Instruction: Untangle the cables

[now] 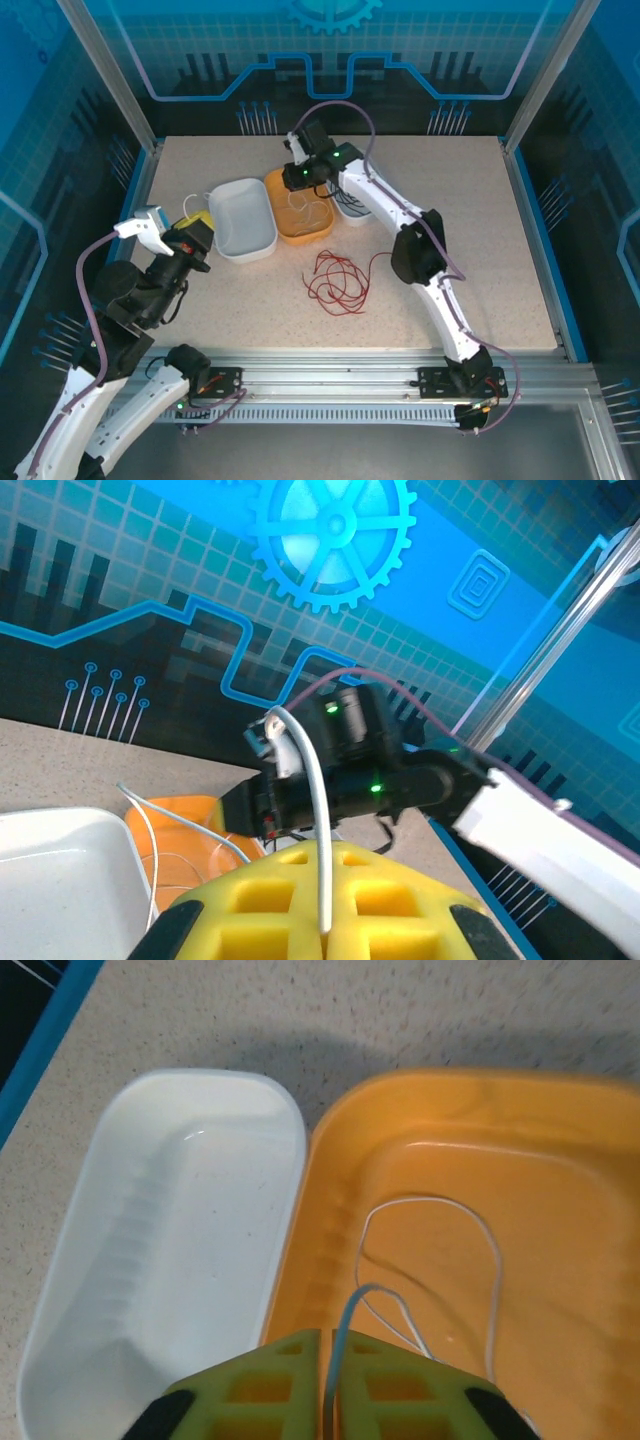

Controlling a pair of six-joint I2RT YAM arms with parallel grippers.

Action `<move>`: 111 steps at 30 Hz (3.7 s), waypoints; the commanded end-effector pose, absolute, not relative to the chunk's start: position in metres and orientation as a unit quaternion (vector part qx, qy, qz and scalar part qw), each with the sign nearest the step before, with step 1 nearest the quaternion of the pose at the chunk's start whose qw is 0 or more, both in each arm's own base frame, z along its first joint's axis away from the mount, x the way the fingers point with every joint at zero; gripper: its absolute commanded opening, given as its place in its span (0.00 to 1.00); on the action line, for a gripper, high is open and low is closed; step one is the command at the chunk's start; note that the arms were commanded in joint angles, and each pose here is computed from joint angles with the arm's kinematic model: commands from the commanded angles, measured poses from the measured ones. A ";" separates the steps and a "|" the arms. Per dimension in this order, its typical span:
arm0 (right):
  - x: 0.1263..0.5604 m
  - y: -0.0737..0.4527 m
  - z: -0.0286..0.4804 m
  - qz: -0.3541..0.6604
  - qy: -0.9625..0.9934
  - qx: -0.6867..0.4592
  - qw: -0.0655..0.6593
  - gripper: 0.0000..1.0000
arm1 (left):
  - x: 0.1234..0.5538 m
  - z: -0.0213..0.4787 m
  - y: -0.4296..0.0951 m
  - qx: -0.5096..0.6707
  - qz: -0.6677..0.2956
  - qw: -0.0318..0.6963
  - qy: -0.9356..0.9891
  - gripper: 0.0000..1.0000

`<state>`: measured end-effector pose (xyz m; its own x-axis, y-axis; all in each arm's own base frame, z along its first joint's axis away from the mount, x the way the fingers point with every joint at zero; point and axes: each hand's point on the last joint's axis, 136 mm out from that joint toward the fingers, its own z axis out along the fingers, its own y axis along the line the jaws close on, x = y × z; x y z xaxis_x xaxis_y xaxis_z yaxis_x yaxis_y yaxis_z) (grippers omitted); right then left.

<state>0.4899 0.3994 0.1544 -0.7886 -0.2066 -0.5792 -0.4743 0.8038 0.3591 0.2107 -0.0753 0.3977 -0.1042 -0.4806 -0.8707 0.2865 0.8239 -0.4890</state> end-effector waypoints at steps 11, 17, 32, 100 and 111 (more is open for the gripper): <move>0.478 0.381 0.171 0.259 0.911 -0.199 0.253 0.51 | 0.215 0.412 -0.091 -0.055 -0.324 0.655 0.680 0.00; 0.451 0.347 0.194 0.243 0.902 -0.189 0.304 0.79 | 0.222 0.414 -0.099 -0.043 -0.326 0.649 0.687 0.00; 0.351 0.231 0.178 0.166 0.924 -0.088 0.334 1.00 | 0.254 0.426 -0.130 -0.005 -0.339 0.633 0.696 0.00; 0.257 0.107 0.164 0.127 0.924 0.079 0.353 1.00 | 0.452 0.220 -0.194 0.082 -0.138 0.482 0.861 0.00; 0.253 0.105 0.160 0.120 0.929 0.079 0.340 1.00 | 0.416 0.158 -0.207 0.059 -0.134 0.431 0.891 0.08</move>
